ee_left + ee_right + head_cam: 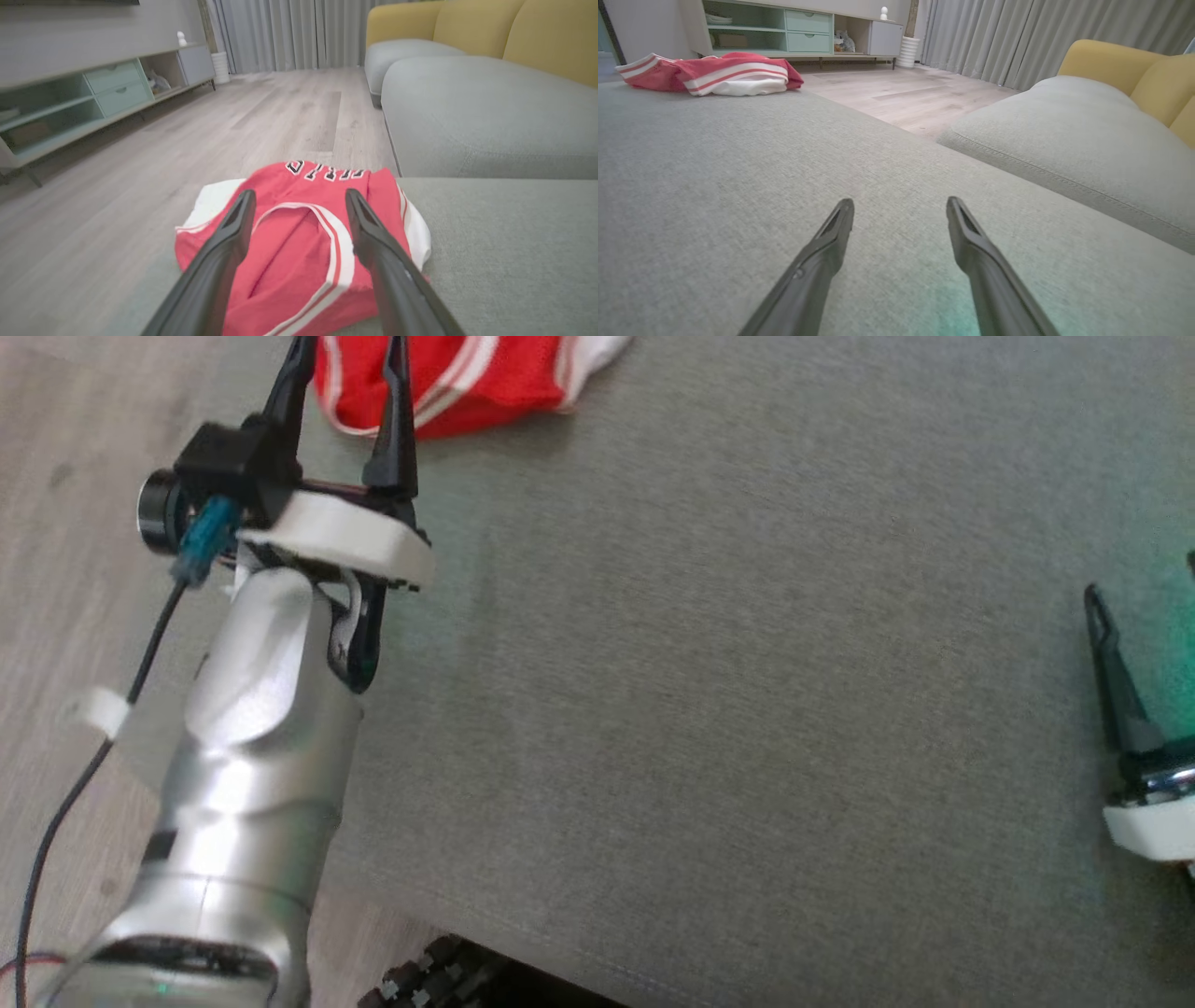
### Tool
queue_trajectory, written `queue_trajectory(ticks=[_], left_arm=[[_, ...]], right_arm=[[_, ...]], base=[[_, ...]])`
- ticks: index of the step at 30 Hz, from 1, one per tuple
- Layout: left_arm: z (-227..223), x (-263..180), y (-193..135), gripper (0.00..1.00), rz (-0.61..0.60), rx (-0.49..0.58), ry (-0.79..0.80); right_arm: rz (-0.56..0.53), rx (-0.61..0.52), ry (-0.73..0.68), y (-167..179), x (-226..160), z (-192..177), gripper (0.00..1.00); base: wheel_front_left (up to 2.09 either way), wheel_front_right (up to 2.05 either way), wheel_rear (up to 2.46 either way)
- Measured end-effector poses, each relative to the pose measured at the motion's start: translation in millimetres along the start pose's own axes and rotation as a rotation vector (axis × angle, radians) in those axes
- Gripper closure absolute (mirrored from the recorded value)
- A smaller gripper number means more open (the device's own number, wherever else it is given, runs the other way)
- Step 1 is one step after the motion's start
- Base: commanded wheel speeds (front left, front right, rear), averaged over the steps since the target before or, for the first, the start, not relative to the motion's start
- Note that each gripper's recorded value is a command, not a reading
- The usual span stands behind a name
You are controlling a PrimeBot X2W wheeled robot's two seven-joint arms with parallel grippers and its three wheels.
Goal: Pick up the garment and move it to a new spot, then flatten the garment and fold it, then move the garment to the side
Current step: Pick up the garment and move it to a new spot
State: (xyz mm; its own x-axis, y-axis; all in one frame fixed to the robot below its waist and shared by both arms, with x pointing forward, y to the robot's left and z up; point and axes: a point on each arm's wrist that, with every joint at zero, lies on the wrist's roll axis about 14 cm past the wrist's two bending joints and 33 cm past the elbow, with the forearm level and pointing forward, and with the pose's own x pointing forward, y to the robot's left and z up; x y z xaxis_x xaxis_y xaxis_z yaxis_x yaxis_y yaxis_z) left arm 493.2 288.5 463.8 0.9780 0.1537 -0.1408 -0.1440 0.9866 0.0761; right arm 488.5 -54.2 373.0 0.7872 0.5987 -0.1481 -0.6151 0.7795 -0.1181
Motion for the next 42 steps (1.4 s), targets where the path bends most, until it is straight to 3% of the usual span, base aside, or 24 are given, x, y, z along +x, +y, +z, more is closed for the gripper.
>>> queue_trajectory(ticks=[6,14,15,16,17,22,28,33,38,42], left_arm=[[-60,19,-19,0.0,-0.028,-0.029,0.17],[-98,39,-23,0.0,-0.013,-0.05,0.26],[-105,39,-23,0.06,-0.008,-0.056,0.281],[-110,38,-23,0.8,-0.005,-0.062,0.299],[-113,40,-22,1.0,0.0,-0.069,0.308],[-93,46,-30,1.0,-0.027,-0.091,0.263],[-3,58,-33,1.0,-0.097,-0.041,0.017],[77,49,-35,1.0,-0.159,0.019,-0.175],[149,35,-81,1.0,-0.315,0.042,-0.32],[205,17,-143,1.0,-0.491,0.031,-0.419]], right_arm=[[-0.034,-0.02,-0.016,-21,-1,-5,0.0],[-0.062,-0.021,-0.026,-35,1,-15,0.0],[-0.064,-0.019,-0.029,-36,1,-16,0.0],[-0.065,-0.018,-0.03,-36,1,-17,0.0],[-0.066,-0.017,-0.03,-37,2,-18,0.0],[-0.077,-0.015,-0.028,-37,2,-14,0.0],[-0.133,0.019,-0.027,-38,1,2,0.0],[-0.157,0.093,-0.054,-12,-16,31,0.0],[-0.258,0.118,-0.12,-21,-48,68,0.0],[-0.354,0.124,-0.155,-32,-81,87,0.0]], base=[[0.0,0.0,0.0],[0.0,0.0,0.0],[0.0,0.0,0.0],[0.0,0.0,0.0],[0.0,0.0,0.0],[0.0,0.0,0.0],[0.0,0.0,0.0],[0.0,0.0,0.0],[0.0,0.0,0.0],[0.0,0.0,0.0]])
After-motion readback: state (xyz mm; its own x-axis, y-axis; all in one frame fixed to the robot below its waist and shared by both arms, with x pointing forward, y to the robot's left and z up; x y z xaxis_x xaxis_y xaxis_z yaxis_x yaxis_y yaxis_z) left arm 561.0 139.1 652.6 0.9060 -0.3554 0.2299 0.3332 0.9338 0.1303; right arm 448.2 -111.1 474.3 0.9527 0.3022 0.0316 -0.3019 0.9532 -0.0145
